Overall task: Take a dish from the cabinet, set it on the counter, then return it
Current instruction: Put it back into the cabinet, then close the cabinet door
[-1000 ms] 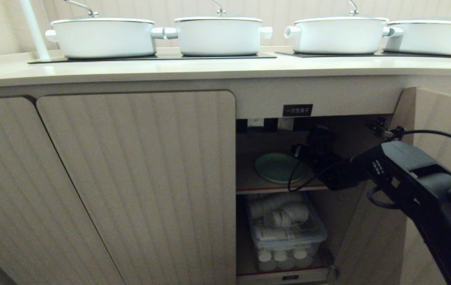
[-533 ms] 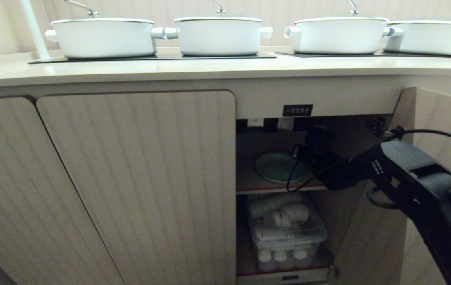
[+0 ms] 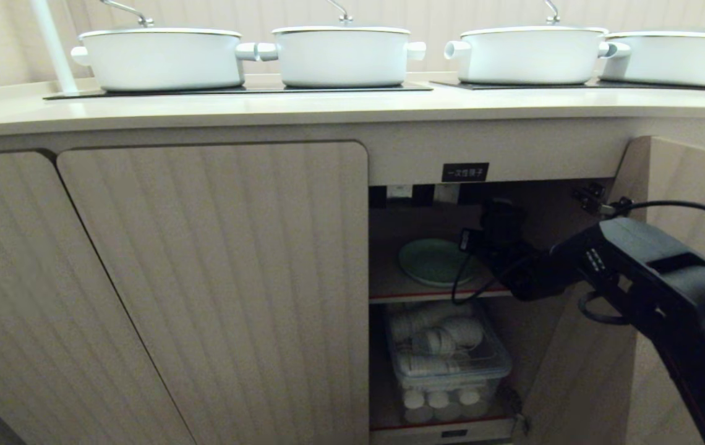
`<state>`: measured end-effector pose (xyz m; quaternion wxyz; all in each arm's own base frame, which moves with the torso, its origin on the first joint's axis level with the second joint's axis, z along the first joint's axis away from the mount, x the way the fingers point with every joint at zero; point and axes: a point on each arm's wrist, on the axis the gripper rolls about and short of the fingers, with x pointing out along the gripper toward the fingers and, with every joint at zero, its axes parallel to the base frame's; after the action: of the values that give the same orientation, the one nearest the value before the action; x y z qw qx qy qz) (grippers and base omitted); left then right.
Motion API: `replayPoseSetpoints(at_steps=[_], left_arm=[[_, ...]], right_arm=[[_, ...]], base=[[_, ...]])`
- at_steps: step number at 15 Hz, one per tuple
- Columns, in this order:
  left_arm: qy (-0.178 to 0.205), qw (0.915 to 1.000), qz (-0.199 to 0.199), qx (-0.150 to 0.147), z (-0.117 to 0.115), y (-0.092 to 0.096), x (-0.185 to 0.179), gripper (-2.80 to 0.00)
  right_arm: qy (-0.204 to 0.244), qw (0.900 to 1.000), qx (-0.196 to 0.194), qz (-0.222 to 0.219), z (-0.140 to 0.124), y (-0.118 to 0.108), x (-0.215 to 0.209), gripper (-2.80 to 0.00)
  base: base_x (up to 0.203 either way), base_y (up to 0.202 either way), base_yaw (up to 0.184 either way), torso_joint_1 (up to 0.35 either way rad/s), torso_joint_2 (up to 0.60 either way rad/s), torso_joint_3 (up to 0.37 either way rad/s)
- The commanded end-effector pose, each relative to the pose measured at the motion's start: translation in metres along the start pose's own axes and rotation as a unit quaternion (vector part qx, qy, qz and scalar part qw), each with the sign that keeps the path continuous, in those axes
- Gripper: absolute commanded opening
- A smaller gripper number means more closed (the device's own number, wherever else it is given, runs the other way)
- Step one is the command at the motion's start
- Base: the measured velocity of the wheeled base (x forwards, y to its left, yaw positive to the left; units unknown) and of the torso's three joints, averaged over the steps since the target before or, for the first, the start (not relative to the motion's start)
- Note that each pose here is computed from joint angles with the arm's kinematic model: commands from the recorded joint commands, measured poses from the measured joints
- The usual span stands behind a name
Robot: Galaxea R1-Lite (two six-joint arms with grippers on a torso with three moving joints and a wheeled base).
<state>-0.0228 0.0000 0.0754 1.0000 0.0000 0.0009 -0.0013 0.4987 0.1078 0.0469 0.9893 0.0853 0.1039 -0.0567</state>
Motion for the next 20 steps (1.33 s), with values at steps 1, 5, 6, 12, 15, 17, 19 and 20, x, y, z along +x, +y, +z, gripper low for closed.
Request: replayPoseSetpoints(at_steps=[1, 5, 6, 12, 15, 17, 19, 20], left_arm=[[0.0, 1.0, 0.0, 0.0, 0.0, 0.0, 0.0, -2.8], [0.0, 1.0, 0.001, 0.0, 0.0, 0.0, 0.0, -2.8], [0.0, 1.0, 0.0, 0.0, 0.0, 0.0, 0.0, -2.8], [0.0, 1.0, 0.0, 0.0, 0.0, 0.0, 0.0, -2.8], [0.0, 1.0, 0.0, 0.0, 0.0, 0.0, 0.0, -2.8], [0.0, 1.0, 0.0, 0.0, 0.0, 0.0, 0.0, -2.8], [0.0, 1.0, 0.001, 0.0, 0.0, 0.0, 0.0, -2.8], [0.0, 1.0, 0.0, 0.0, 0.0, 0.0, 0.0, -2.8]], right_arm=[[0.003, 1.0, 0.0, -0.001, 0.002, -0.002, -0.007, -2.8], [0.013, 1.0, -0.004, 0.01, 0.002, -0.007, -0.026, -2.8], [0.008, 1.0, -0.003, 0.018, 0.004, -0.008, -0.031, -2.8], [0.018, 0.999, -0.008, 0.028, 0.004, -0.018, -0.069, -2.8], [0.011, 0.999, -0.021, 0.039, 0.003, -0.023, -0.09, -2.8], [0.002, 0.999, -0.023, 0.05, 0.006, -0.028, -0.106, -2.8], [0.004, 0.998, -0.024, 0.051, 0.008, -0.034, -0.126, -2.8], [0.009, 0.998, -0.025, 0.05, 0.008, -0.038, -0.135, -2.8]], base=[[0.0, 0.0, 0.0, 0.0, 0.0, 0.0], [0.0, 0.0, 0.0, 0.0, 0.0, 0.0], [0.0, 0.0, 0.0, 0.0, 0.0, 0.0], [0.0, 0.0, 0.0, 0.0, 0.0, 0.0], [0.0, 0.0, 0.0, 0.0, 0.0, 0.0], [0.0, 0.0, 0.0, 0.0, 0.0, 0.0], [0.0, 0.0, 0.0, 0.0, 0.0, 0.0], [0.0, 0.0, 0.0, 0.0, 0.0, 0.0]])
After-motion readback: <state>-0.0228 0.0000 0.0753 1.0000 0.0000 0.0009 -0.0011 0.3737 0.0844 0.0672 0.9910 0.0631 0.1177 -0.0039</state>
